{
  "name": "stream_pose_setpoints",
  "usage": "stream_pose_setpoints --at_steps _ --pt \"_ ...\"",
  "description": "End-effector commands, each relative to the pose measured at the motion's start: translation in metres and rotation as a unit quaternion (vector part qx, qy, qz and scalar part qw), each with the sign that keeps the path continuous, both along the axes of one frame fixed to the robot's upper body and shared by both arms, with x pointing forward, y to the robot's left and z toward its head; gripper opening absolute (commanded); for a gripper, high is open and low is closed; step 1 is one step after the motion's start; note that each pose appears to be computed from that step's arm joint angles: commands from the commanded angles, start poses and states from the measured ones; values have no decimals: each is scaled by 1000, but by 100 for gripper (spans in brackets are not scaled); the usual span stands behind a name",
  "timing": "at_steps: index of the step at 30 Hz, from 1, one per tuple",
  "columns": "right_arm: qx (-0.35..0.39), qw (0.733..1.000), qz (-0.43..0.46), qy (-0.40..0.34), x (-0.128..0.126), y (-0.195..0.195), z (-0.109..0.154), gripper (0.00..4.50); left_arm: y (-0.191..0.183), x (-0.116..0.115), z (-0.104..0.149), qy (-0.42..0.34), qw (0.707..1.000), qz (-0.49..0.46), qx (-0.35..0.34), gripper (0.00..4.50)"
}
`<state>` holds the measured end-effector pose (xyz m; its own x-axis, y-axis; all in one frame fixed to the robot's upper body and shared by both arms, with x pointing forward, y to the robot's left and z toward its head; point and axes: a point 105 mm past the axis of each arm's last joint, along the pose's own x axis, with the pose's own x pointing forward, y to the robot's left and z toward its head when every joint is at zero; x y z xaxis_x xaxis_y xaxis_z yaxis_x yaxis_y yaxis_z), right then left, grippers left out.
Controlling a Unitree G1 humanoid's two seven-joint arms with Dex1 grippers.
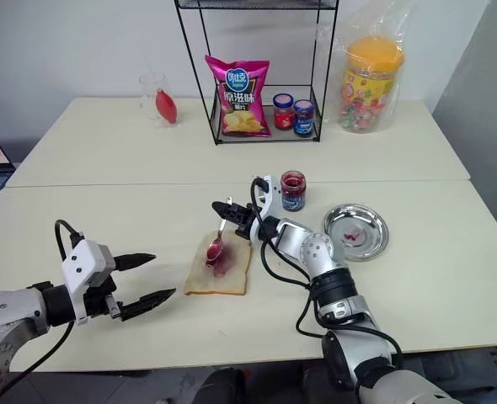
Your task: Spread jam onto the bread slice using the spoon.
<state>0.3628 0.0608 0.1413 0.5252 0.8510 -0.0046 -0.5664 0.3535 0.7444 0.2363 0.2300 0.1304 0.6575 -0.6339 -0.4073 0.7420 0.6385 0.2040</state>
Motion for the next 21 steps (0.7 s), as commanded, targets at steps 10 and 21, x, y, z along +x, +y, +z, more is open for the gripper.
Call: stream_pose_setpoints --at_steps 10,21 --pt "34 995 44 -79 -27 74 34 0 -7 0 7 -9 1000 -20 8 450" --pt "42 995 -23 -88 -1 56 45 0 -5 2 5 -10 1000 -20 6 450"
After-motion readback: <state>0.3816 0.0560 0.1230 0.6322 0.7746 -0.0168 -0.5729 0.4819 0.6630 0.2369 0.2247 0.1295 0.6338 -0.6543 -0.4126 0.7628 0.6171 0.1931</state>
